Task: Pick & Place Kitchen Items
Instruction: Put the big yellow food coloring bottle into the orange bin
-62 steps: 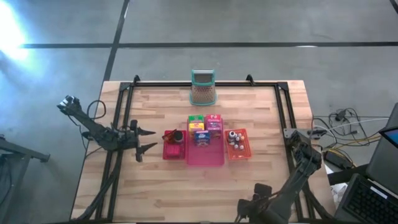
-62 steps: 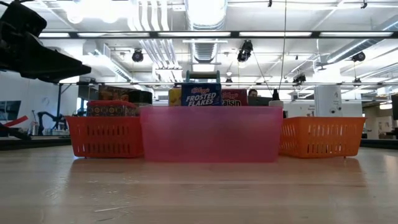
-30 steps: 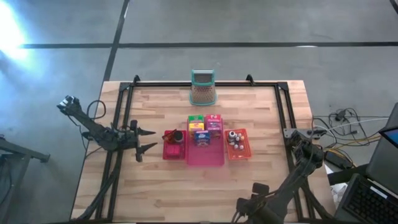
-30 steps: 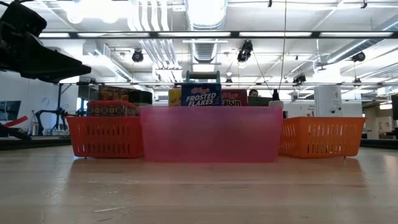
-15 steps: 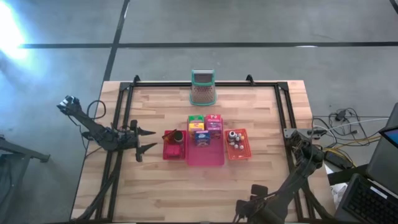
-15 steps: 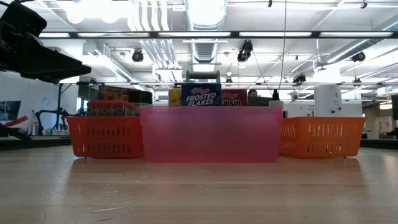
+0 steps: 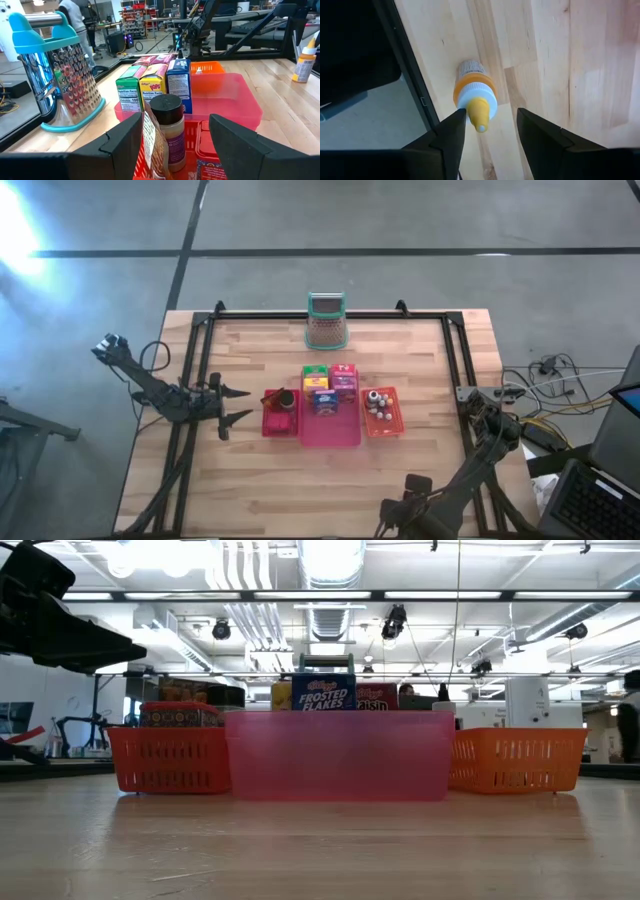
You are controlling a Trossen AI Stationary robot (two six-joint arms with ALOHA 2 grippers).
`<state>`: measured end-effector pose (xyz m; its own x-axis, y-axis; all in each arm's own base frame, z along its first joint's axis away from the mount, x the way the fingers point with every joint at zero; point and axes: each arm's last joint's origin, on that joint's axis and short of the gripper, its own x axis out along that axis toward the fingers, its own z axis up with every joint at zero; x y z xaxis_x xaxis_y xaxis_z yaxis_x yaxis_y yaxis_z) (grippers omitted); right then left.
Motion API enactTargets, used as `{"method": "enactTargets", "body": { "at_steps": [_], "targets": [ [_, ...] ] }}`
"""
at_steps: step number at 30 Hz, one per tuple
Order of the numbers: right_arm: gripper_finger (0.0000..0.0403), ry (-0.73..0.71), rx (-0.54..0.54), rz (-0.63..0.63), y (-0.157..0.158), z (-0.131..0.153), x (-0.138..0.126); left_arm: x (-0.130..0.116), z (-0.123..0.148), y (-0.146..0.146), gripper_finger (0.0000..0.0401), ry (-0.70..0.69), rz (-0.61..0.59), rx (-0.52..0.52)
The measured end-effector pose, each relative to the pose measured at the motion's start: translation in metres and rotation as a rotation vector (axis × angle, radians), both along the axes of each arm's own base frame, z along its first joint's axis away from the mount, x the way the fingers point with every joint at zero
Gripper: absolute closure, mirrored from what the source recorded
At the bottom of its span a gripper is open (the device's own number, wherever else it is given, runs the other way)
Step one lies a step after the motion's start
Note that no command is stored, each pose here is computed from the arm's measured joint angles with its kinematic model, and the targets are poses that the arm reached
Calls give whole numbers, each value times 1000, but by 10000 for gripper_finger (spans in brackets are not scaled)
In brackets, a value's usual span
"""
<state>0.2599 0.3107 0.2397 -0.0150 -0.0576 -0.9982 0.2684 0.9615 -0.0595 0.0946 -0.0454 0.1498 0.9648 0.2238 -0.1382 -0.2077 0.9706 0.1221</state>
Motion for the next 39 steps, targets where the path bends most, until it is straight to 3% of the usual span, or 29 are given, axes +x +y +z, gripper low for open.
{"method": "enactTargets", "body": {
  "at_steps": [23, 34, 39],
  "targets": [
    [295, -13, 58, 31, 4, 1, 2, 0, 0, 0, 165, 0, 0, 0],
    [365, -32, 41, 77, 2, 2, 3, 0, 0, 0, 165, 0, 0, 0],
    [371, -31, 39, 82, 2, 2, 3, 0, 0, 0, 165, 0, -1, 0]
  ]
}}
